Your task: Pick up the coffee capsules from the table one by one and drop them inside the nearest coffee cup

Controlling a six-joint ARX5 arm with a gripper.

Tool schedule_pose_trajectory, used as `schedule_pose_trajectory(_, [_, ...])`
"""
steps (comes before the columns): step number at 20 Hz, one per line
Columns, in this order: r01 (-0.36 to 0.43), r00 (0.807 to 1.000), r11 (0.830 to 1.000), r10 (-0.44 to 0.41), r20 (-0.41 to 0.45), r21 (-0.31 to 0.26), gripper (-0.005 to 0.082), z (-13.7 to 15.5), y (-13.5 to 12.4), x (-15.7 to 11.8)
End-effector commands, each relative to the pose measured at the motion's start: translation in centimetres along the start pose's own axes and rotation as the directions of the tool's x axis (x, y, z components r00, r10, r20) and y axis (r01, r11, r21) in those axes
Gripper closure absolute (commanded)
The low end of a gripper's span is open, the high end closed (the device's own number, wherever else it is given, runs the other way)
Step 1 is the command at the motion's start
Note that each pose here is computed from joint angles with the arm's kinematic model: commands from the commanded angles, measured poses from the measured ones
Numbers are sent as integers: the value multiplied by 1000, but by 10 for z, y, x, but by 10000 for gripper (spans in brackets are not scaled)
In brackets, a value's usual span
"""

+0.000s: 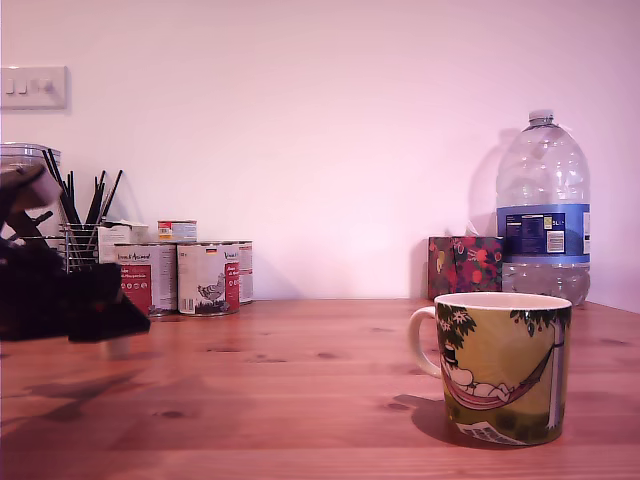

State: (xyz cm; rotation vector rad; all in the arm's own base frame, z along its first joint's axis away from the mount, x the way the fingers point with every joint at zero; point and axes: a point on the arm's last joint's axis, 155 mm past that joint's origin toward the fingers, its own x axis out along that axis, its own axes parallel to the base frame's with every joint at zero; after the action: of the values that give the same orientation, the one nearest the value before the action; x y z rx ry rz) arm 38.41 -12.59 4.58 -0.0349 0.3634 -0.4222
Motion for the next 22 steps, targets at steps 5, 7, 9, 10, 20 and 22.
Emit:
schedule_pose_trajectory(5, [-104, 994, 994, 105, 19, -31, 242, -6, 28, -17])
schedule_pose_trajectory(7, [-118, 993, 992, 119, 17, -31, 242, -7, 30, -17])
schedule_pose_trajectory(9, [-138, 990, 990, 139, 12, -32, 242, -8, 34, -16])
schedule_pose_trajectory(10, [-139, 990, 990, 139, 7, -32, 242, -10, 35, -13])
schedule_pose_trajectory(20, [-169, 985, 986, 169, -31, -6, 242, -24, 50, 22])
schedule_pose_trajectory(22, [-171, 985, 985, 171, -29, -5, 242, -23, 52, 28])
